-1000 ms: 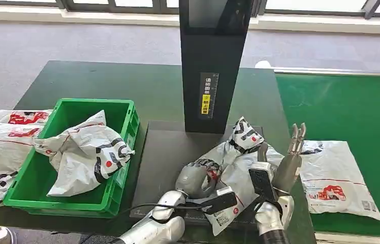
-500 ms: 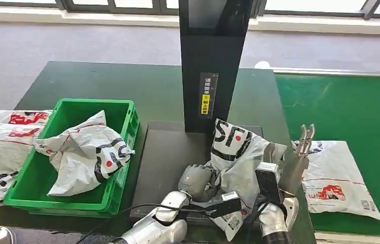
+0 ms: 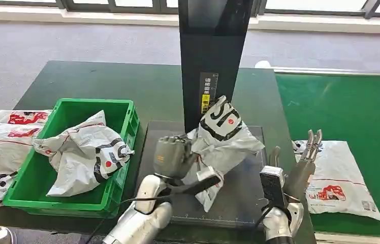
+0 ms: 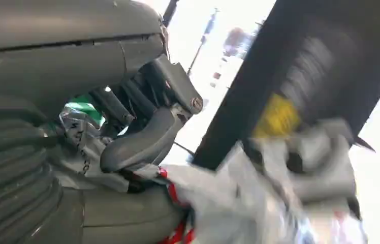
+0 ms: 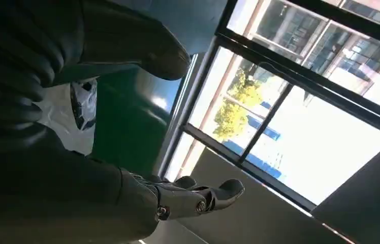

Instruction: Moved the parcel from conveyor to table for the left to box.

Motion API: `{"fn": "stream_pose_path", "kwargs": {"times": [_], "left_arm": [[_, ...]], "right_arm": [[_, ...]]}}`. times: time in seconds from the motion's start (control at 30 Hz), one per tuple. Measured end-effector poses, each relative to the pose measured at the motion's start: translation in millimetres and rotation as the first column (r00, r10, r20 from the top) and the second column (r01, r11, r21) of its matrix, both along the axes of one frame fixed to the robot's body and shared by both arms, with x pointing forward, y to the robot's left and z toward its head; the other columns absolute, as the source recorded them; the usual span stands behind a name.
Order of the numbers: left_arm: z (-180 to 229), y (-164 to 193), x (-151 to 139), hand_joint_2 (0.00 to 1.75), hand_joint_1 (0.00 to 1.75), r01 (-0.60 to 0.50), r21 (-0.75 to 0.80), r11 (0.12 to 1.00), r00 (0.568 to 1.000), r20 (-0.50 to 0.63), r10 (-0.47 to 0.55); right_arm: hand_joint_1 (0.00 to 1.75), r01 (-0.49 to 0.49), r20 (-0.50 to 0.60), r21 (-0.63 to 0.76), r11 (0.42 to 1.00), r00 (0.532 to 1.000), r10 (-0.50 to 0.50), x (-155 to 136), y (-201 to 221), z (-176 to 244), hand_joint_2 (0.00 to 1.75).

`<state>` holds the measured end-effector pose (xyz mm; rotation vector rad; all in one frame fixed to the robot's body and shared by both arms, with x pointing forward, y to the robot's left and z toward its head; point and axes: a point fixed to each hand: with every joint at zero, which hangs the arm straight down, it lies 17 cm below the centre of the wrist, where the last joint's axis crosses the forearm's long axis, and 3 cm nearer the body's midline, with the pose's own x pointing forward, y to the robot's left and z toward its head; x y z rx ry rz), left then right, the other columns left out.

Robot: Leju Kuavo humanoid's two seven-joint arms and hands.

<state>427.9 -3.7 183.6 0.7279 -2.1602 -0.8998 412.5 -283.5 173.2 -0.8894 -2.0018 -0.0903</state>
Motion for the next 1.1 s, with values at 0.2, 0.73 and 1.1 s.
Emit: {"fn": "stream_pose_path", "kwargs": {"times": [0.2,0.73,1.1], "left_arm": [[55.8,100.6,12.3,1.75,1.75,-0.183,-0.165,0.969,0.970,0.128,0.205],[83.4,183.6,4.7,1.75,1.75,-0.339,-0.243,0.909,0.903,0.189,0.387],[78.8,267.3,-12.7,1.75,1.75,-0.474,-0.307,0.825,0.821,0.186,0.540]], "right_arm": [[0.00,0.006,0.001,0.003,1.000,1.000,-0.006,0.0,-2.0,0.4,1.75],[0.00,0.019,0.007,0.017,1.000,1.000,-0.019,1.7,-3.9,3.2,1.75],[0.00,0.022,0.009,0.027,0.999,1.000,-0.022,2.1,-5.4,3.5,1.75]]}}
